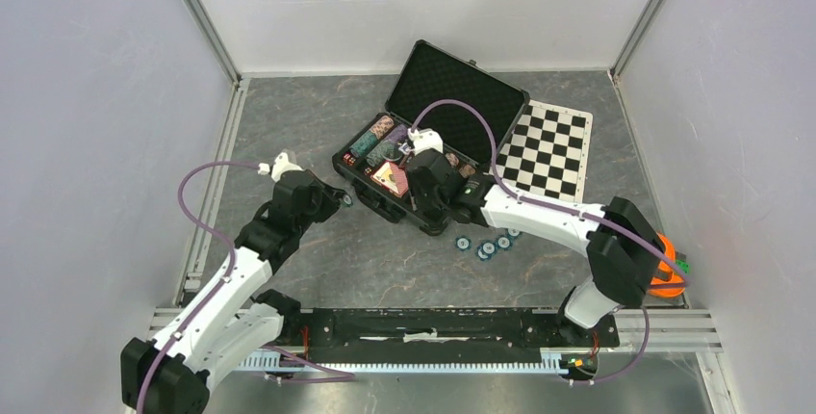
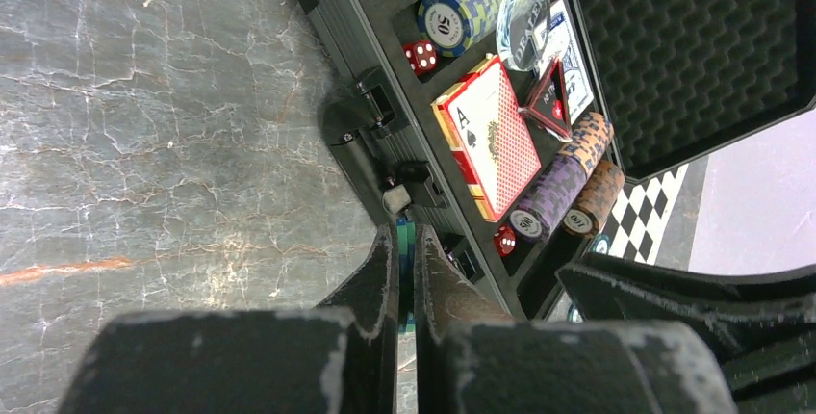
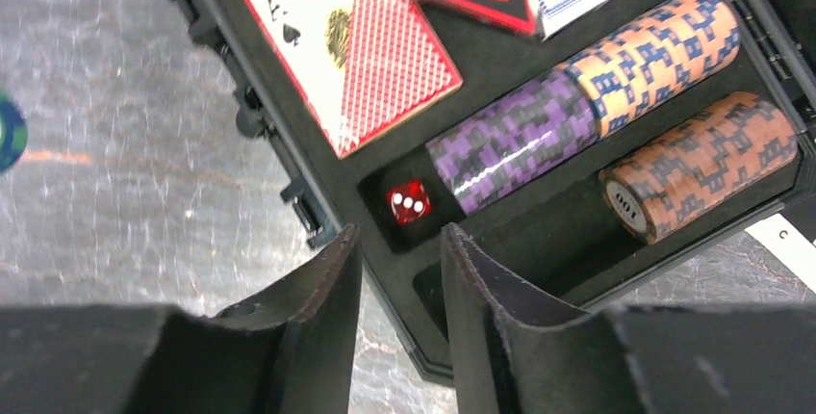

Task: Pack up texas hold em set

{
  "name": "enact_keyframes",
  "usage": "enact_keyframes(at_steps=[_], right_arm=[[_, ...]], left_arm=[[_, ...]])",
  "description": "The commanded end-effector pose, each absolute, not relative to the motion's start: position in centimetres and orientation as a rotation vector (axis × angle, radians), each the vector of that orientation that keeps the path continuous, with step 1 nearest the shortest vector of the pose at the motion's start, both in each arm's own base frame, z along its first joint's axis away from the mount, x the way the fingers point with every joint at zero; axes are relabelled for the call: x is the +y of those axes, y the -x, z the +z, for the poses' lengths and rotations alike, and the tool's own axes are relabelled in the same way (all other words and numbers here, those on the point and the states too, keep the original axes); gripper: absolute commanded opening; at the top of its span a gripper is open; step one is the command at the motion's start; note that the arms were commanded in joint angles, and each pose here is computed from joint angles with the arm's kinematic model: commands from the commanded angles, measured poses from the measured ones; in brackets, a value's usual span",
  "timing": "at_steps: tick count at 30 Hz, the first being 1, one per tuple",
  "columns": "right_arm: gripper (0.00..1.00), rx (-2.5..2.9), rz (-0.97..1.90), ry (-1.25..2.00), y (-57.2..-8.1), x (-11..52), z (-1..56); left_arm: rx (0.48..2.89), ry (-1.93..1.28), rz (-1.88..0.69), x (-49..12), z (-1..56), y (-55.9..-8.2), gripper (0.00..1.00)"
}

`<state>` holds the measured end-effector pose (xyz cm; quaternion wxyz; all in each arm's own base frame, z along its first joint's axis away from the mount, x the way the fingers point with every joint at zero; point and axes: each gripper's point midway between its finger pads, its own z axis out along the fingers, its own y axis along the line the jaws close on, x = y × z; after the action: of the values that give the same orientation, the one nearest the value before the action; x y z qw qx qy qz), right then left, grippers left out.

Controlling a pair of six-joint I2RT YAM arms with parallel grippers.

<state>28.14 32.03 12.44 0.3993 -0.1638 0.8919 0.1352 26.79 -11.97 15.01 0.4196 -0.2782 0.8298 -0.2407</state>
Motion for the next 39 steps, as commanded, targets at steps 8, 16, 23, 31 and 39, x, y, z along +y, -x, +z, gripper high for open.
enact_keyframes(at_steps=[8, 16, 23, 31, 39], right_arm=[[0.36, 2.264, 0.294, 0.211, -31.0, 33.5, 12.3], [0.35, 2.32, 0.251, 0.227, -30.8, 33.4, 10.0], [0.35, 2.383, 0.202, 0.219, -30.1, 32.8, 7.7], [0.37, 2.43, 0.204, 0.246, -29.7, 33.2, 6.5], [0.29, 2.387, 0.214, 0.251, -30.2, 33.2, 9.1]], left_arm=[[2.018, 0.676, -0.584, -11.1, 16.0, -26.9, 0.02], [2.017, 0.67, -0.599, -11.3, 16.0, -26.9, 0.02], [2.015, 0.667, -0.61, -11.5, 16.0, -27.0, 0.02], [2.014, 0.665, -0.615, -11.6, 16.1, -27.0, 0.02], [2.009, 0.662, -0.613, -11.5, 16.3, -26.9, 0.02]])
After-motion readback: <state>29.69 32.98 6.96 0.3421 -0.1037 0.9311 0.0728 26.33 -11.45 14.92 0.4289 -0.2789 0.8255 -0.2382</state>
